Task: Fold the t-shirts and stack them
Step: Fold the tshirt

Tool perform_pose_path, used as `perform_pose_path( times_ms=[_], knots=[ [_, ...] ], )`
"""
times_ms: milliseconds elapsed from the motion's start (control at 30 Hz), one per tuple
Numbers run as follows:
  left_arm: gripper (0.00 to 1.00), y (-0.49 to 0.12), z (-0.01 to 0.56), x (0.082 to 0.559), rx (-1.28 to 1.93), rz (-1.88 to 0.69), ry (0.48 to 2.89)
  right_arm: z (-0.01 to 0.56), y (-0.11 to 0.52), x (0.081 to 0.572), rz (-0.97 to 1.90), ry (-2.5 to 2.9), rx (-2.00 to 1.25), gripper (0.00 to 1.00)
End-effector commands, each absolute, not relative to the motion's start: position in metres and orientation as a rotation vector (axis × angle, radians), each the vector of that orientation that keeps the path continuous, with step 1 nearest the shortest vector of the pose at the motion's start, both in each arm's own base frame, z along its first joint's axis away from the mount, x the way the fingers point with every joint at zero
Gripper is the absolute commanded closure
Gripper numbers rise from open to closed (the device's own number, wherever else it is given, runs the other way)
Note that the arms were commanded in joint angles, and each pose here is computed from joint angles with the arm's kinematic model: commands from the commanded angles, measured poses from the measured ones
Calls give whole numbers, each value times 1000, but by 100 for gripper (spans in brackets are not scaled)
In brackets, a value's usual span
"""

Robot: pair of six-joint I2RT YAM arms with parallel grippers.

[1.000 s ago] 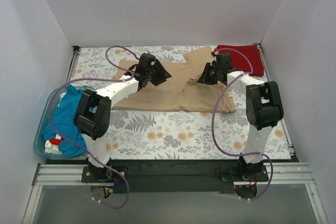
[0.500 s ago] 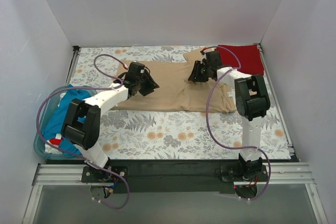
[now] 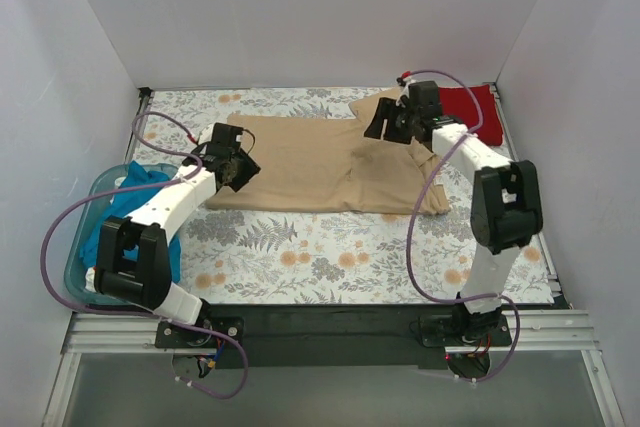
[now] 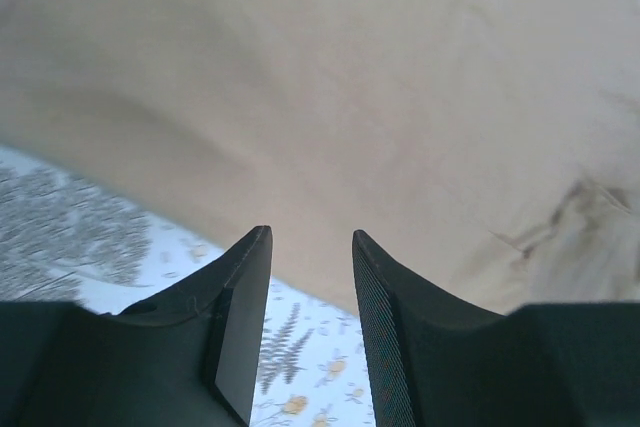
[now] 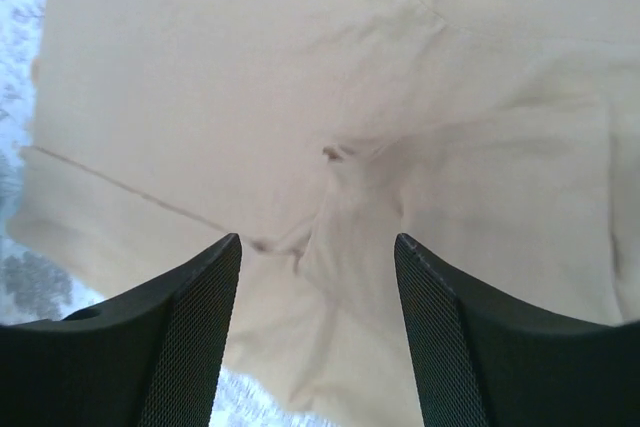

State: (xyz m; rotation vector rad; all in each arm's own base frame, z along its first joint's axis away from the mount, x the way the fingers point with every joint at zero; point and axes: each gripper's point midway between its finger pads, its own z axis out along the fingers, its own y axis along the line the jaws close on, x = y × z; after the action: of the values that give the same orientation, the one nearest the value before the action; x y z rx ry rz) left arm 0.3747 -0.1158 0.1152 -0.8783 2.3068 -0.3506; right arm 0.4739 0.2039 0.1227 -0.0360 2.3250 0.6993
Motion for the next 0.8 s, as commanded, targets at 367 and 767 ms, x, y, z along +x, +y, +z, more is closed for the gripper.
perform_pose_path(
  times_ms=[367,767],
  knots=[
    [63,-5,85,312,-1220,-70,2224,103,59,313,428,2396,322,49],
    [64,8,46,320,-1362,-116,2245,86,30,295,384,2434,425,45]
  ],
)
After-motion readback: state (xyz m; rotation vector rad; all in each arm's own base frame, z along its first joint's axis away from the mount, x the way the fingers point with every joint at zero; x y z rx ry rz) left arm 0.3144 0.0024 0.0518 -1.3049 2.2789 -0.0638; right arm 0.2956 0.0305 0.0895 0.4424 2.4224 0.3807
